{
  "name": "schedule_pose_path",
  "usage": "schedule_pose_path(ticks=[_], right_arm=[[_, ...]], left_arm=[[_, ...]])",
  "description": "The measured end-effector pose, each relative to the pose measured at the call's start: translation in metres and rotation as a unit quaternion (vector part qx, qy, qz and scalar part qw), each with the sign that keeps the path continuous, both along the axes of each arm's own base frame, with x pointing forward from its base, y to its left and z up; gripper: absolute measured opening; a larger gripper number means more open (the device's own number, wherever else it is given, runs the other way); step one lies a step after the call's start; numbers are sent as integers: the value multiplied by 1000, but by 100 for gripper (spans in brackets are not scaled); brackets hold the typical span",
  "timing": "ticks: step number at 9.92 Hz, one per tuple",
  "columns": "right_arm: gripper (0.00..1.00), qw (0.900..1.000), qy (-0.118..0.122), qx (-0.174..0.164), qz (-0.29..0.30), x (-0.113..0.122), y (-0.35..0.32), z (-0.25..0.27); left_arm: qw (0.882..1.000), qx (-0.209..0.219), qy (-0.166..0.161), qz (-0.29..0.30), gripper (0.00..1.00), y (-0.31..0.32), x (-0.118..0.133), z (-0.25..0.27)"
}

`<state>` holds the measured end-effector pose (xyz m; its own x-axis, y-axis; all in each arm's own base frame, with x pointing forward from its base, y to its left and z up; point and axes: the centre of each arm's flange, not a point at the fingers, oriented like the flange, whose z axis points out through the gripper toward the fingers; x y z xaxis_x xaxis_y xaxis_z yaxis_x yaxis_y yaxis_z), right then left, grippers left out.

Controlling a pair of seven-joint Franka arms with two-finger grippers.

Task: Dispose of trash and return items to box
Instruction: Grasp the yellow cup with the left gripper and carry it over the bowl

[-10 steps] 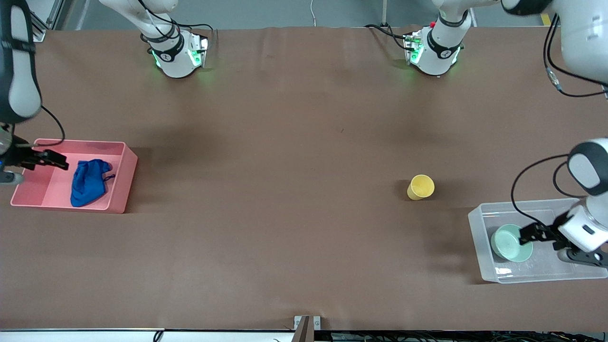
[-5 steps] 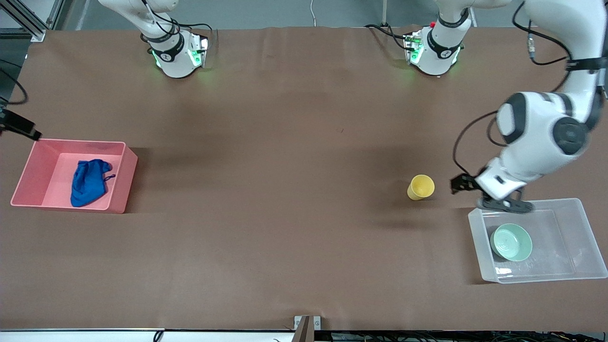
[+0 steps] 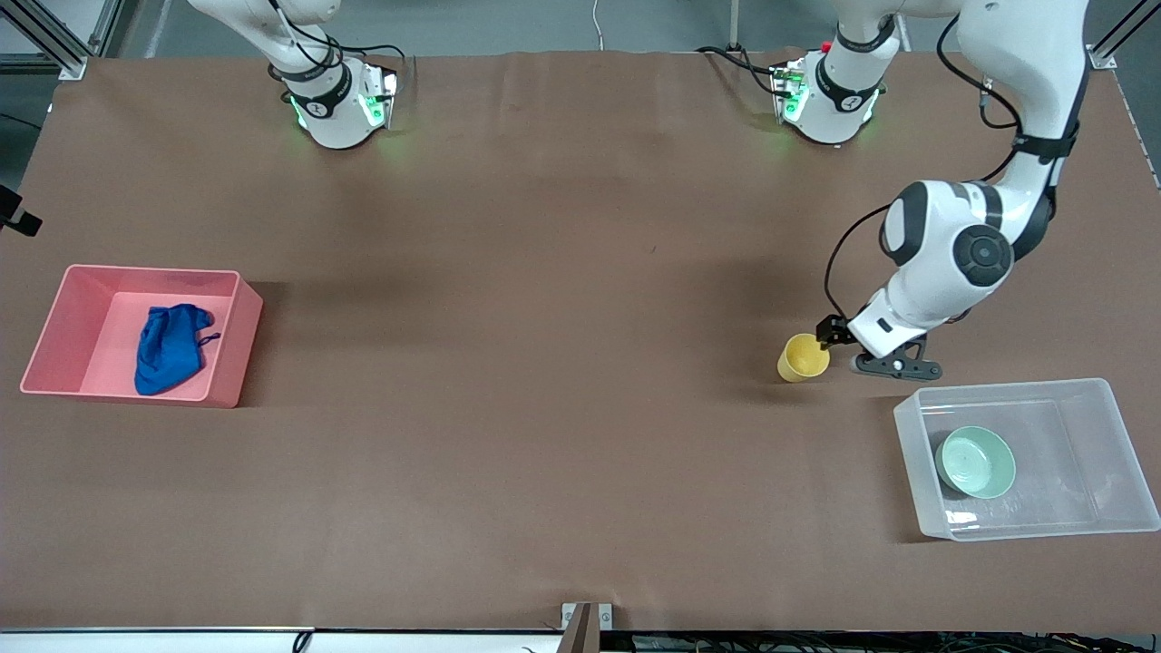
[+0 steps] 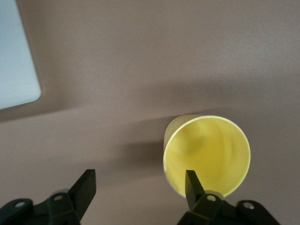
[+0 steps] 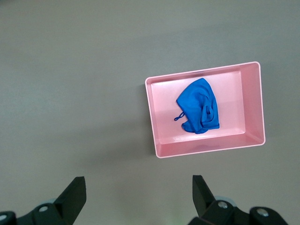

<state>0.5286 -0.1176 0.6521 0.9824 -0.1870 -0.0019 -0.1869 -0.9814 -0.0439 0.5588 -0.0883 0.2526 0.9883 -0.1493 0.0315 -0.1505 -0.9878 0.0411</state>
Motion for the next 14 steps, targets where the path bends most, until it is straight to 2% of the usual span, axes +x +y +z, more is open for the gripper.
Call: schedule_pose_path(ticks=[1, 2, 3, 6, 7, 10, 12, 14], right_arm=[[100, 1000, 0, 0, 2, 1, 3, 0], [100, 1000, 0, -1, 5, 1, 5, 1], [100, 1000, -1, -1, 6, 1, 7, 1], [100, 1000, -1, -6, 11, 2, 11, 2], [100, 1000, 0, -8, 13, 3, 13, 2], [100, 999, -1, -31, 22, 3, 19, 8], [100, 999, 0, -35, 28, 4, 27, 10], [100, 999, 0, -36, 27, 4, 26, 10]], left_arm=[[1000, 0, -6, -1, 79, -2, 1, -11], [1000, 0, -10, 2, 72, -4, 2, -21], [1000, -1, -13, 6, 54, -6, 2, -29], [1000, -4, -18, 10, 9, -15, 3, -31], [1000, -5, -25, 10, 3, -15, 7, -26], [998, -12, -55, 14, 3, -13, 34, 25], [998, -14, -53, 17, 3, 8, 71, 90], [999, -10, -51, -6, 3, 59, 109, 151]])
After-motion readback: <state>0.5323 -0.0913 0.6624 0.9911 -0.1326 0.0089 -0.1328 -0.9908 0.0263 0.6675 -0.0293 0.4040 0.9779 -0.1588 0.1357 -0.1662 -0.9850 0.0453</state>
